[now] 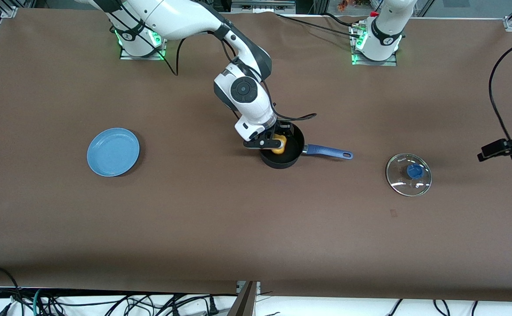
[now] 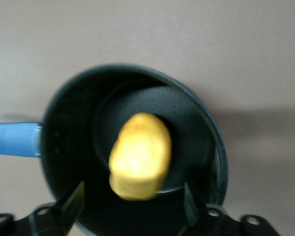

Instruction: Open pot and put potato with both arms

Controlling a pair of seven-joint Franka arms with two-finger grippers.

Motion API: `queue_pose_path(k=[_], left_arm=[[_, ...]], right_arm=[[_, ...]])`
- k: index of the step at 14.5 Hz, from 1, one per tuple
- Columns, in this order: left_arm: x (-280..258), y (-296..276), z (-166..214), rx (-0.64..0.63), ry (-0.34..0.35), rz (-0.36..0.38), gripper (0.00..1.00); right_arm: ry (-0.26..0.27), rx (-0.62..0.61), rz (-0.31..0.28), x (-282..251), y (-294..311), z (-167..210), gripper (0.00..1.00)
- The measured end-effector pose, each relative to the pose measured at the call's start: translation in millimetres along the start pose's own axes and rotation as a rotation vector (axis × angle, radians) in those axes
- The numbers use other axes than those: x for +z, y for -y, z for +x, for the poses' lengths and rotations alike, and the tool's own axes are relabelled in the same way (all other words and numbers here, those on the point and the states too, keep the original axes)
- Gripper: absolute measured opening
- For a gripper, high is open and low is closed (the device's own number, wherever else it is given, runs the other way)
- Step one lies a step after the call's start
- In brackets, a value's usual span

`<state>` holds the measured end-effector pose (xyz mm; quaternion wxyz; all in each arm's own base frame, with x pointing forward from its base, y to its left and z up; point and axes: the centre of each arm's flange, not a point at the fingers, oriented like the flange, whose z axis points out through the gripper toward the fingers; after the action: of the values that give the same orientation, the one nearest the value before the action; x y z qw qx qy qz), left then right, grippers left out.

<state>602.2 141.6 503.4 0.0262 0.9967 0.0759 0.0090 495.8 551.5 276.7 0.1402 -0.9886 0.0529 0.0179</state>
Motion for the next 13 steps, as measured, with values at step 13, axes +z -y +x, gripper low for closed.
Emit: queue_pose_path(k=[13], left_arm=[[-108,-69,-58,0.006,0.054,0.025,1.0]], right_arm=[[0.11,-0.157,-0.216,-273,-158,144,1.0]])
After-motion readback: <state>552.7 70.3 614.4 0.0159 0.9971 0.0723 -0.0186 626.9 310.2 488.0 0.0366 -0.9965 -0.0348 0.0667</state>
